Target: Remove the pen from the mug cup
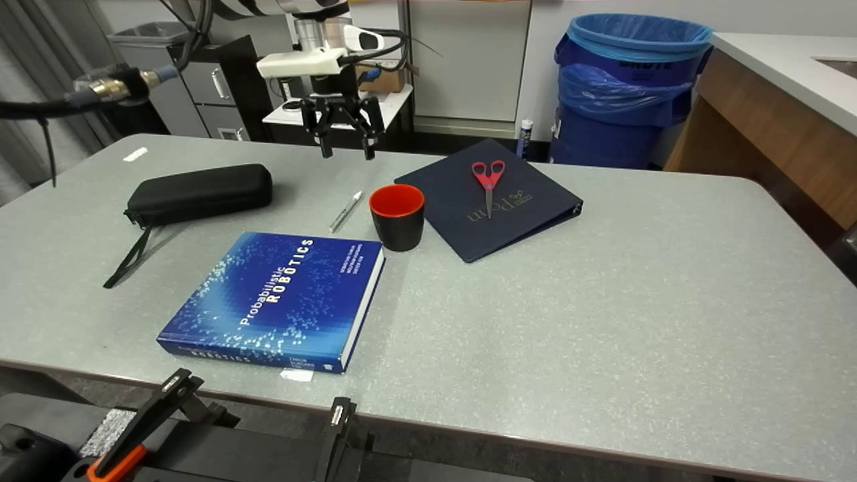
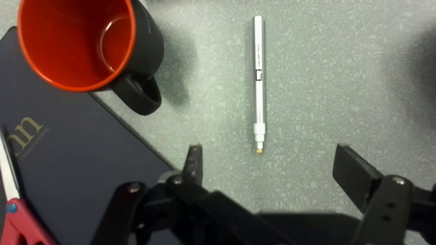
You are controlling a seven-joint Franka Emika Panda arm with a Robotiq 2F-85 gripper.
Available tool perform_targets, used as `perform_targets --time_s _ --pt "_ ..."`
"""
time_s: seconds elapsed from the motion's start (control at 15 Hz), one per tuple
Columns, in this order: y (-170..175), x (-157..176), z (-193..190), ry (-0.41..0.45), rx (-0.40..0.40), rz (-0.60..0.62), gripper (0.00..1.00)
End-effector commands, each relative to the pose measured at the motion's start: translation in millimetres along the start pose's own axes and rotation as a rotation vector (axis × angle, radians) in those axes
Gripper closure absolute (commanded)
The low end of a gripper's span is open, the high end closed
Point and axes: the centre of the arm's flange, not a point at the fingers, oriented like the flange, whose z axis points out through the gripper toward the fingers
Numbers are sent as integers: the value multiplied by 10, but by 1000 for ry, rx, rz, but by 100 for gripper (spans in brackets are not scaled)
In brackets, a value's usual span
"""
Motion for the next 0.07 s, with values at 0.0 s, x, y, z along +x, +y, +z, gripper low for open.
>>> perform_targets --time_s 0.0 --pt "0 1 -2 0 0 0 0"
